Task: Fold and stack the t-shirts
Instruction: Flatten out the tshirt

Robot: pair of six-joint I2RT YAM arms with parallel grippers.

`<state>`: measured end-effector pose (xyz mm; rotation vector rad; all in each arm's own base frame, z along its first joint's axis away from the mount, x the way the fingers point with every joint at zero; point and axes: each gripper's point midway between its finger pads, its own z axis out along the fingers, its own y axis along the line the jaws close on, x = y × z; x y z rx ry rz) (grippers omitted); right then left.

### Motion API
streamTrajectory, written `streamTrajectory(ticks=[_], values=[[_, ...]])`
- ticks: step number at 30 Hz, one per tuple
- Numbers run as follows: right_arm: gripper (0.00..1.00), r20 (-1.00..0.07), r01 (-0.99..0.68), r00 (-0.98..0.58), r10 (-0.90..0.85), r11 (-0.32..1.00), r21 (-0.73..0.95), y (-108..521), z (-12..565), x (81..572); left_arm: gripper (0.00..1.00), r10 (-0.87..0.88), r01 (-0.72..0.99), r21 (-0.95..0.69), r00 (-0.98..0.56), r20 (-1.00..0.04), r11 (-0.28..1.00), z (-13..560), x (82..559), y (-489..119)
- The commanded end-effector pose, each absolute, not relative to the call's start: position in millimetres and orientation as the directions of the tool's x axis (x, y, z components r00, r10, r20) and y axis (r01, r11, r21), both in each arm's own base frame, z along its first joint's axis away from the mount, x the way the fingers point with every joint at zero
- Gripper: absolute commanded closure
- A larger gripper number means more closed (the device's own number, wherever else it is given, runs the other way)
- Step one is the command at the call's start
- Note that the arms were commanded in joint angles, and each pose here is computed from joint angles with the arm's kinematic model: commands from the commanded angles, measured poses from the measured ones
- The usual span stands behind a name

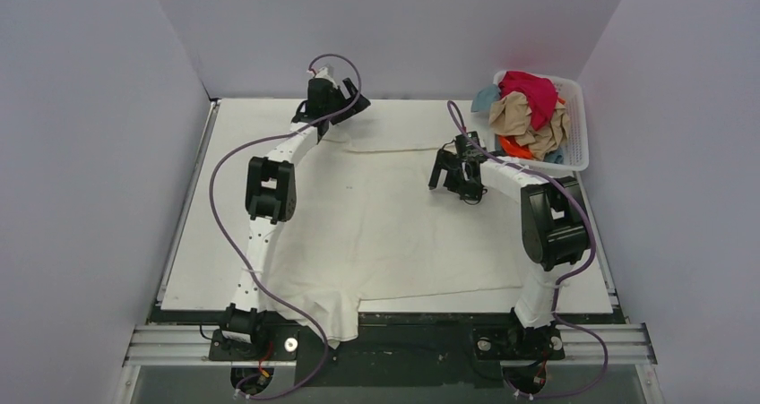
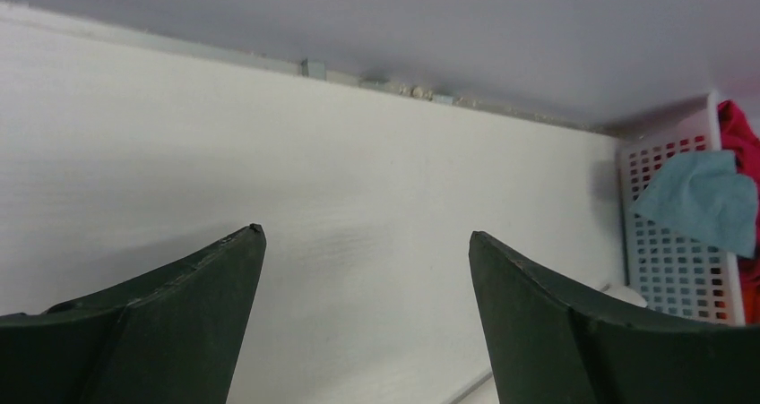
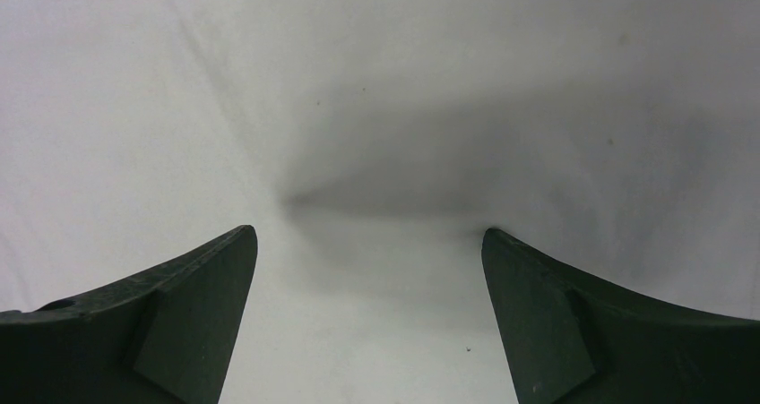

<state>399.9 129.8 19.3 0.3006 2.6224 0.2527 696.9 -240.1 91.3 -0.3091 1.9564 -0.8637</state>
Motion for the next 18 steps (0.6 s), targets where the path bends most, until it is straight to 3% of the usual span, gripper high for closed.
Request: streamTrajectory(ticks=[1, 4, 5, 6, 7, 8, 11, 18], values=[[0.08, -0.409, 0.197, -0.879, 0.246, 0.967, 0.159, 112, 9, 387, 0.05, -0.457, 0.251, -0.555, -0.356, -0.815, 0.793, 204, 683, -224], [0.08, -0.403, 0.197, -0.882, 0.245, 0.968, 0.157, 111, 7, 385, 0.05, -0.427, 0.172, -0.524, -0.400, -0.811, 0.834, 207, 659, -207], [0.08, -0.403, 0.197, -0.882, 0.244, 0.968, 0.154, 111, 6, 385, 0.05, -0.419, 0.122, -0.516, -0.443, -0.793, 0.848, 183, 649, -201], [0.08, -0.402, 0.197, -0.883, 0.243, 0.968, 0.153, 111, 6, 385, 0.05, -0.427, 0.121, -0.517, -0.423, -0.799, 0.848, 200, 639, -197], [0.08, -0.403, 0.198, -0.882, 0.244, 0.968, 0.153, 111, 5, 385, 0.05, -0.430, 0.086, -0.514, -0.442, -0.787, 0.853, 174, 627, -192], [0.08, -0.401, 0.199, -0.883, 0.244, 0.968, 0.152, 110, 4, 384, 0.05, -0.448, 0.092, -0.524, -0.409, -0.795, 0.846, 193, 618, -188], [0.08, -0.393, 0.199, -0.886, 0.245, 0.968, 0.156, 112, 2, 384, 0.05, -0.501, -0.002, -0.544, -0.394, -0.770, 0.839, 167, 584, -169], [0.08, -0.389, 0.198, -0.888, 0.244, 0.968, 0.157, 112, 1, 384, 0.05, -0.520, -0.077, -0.557, -0.481, -0.706, 0.827, 115, 575, -168]])
